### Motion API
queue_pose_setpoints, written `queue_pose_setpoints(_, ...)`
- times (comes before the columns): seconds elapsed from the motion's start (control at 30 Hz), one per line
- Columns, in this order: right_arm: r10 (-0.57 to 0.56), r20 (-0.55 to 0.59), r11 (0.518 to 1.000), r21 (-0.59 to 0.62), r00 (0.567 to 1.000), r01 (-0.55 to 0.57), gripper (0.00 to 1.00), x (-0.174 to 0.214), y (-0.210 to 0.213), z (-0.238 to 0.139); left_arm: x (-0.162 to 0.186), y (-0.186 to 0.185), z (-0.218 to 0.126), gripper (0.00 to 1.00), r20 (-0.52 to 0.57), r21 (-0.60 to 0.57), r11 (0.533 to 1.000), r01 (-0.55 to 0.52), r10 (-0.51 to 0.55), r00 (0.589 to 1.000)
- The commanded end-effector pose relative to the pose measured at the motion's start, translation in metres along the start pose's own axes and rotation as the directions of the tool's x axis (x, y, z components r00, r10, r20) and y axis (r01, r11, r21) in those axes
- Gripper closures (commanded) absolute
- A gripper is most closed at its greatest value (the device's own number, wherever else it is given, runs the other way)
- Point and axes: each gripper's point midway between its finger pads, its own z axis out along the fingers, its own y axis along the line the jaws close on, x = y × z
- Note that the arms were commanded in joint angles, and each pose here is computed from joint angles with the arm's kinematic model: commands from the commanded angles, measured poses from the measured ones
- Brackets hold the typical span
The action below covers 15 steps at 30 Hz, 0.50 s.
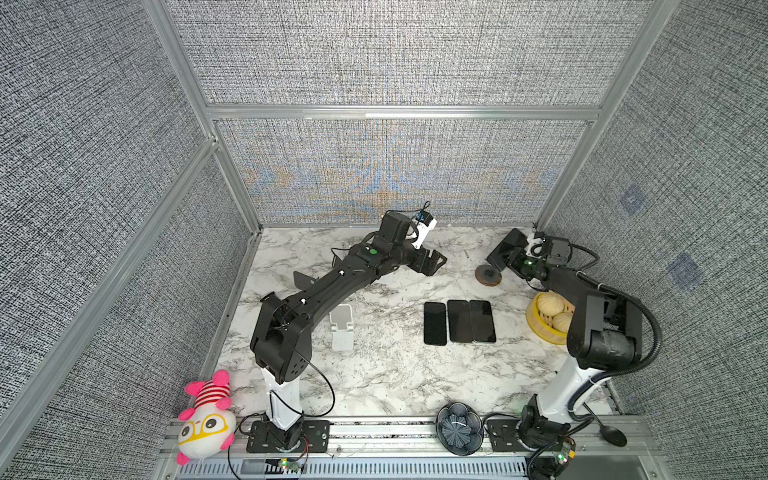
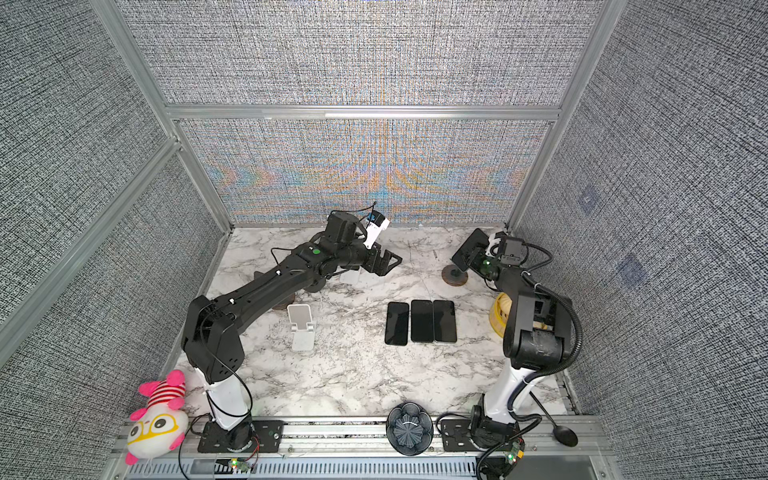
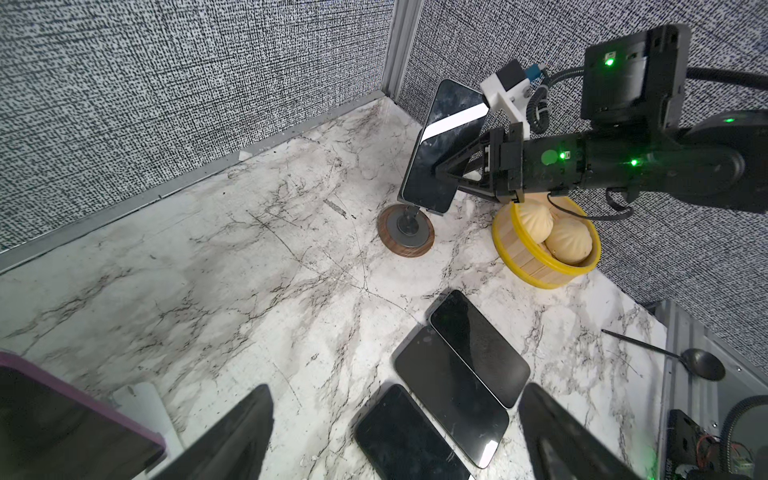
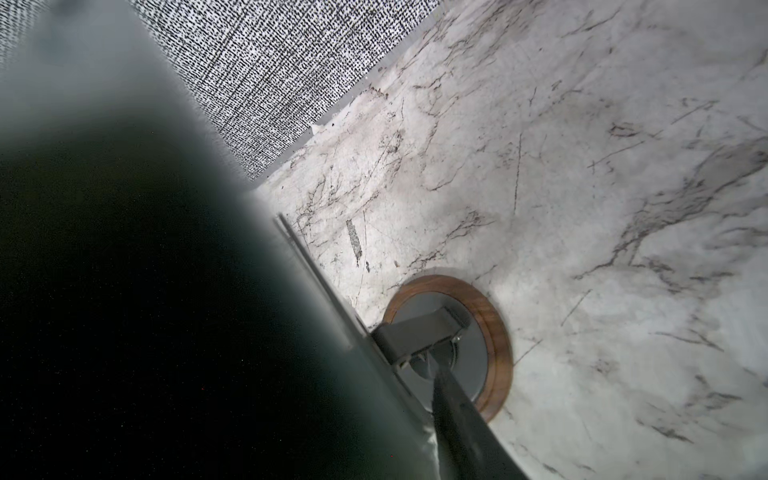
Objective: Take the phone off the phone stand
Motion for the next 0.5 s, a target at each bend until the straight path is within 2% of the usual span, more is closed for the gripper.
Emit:
queue_pose_setpoints(0.0, 0.005, 0.0, 1.0, -0.02, 1.0, -0.005, 0.57, -0.0014, 0.0035, 0.0023, -0.0075, -0.0048, -0.0048, 0.07, 0.019, 0.012, 1.0, -0.009, 0.009, 1.0)
queue_pose_setpoints(0.07, 0.005, 0.0, 1.0, -0.022, 1.0, -0.005, 0.62, 0.0, 0.0035, 0.0031, -0.0079, -0.0048, -0.0057, 0.07, 0.02, 0.012, 1.0, -0.01, 0.009, 1.0)
queue_pose_setpoints(0.17, 0.002, 0.001, 1.0, -0.024, 1.0, -0.002, 0.63, 0.0013, 0.0038, 0.0028, -0.0067, -0.0048, -0.006, 0.07, 0.016, 0.011, 1.0, -0.008, 0.008, 1.0)
queue_pose_setpoints(0.27, -0.002, -0.002, 1.0, -0.029, 1.0, 0.002, 0.7, 0.0028, 0.0052, 0.0024, -0.0065, -0.0052, -0.007, 0.07, 0.015, 0.011, 1.0, -0.009, 0.009, 1.0)
queue_pose_setpoints(0.47, -0.006, -0.001, 0.999, -0.039, 1.0, 0.006, 0.72, 0.0042, 0.0085, 0.004, -0.0073, -0.0065, -0.0076, 0.07, 0.017, 0.015, 1.0, -0.007, 0.006, 1.0)
